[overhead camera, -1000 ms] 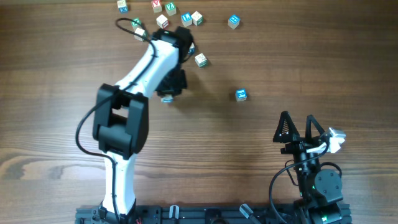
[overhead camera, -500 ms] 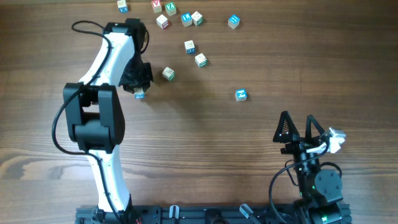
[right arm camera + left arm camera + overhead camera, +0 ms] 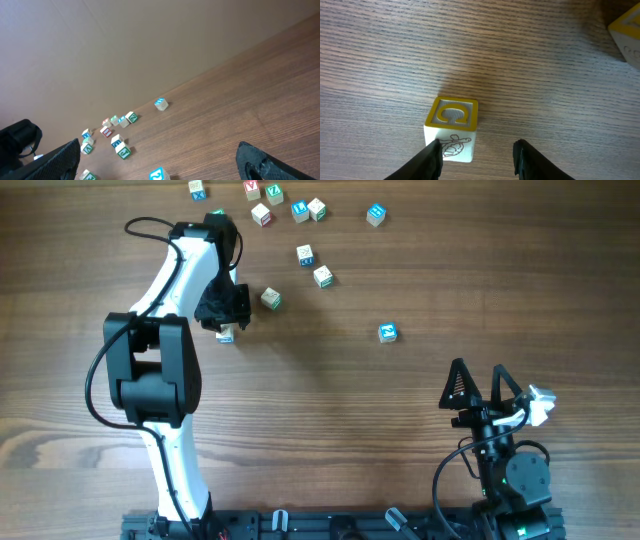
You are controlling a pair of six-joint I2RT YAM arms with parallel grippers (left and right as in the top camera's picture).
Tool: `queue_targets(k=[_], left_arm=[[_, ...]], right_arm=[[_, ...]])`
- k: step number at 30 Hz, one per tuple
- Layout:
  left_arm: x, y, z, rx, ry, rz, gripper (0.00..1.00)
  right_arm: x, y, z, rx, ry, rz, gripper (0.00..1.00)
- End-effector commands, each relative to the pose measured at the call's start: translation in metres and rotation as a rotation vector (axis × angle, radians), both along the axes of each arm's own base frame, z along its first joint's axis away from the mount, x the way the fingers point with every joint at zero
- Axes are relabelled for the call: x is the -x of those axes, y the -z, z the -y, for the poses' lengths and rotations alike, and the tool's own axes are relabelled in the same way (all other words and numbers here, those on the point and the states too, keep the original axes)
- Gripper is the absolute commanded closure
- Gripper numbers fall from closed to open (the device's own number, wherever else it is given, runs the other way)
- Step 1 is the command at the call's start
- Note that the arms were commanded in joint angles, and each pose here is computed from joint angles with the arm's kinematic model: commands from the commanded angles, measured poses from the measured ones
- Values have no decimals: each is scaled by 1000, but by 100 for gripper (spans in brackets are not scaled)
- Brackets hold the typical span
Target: Form a tower
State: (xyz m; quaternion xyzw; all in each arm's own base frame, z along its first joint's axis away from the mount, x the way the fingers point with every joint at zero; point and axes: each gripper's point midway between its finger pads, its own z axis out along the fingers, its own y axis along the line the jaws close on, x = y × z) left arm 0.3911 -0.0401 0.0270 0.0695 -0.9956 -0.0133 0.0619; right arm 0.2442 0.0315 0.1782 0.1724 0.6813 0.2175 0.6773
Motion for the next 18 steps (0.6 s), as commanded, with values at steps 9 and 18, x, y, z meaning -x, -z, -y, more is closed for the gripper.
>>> queue_targets(k=[9,18], left_arm=[[-40,-73,29,49,-129,253,50],[-63,-38,79,24,-269,349,35]], right_arm=[[0,-2,3,0,15,10,0],[0,-2,3,0,15,10,0]])
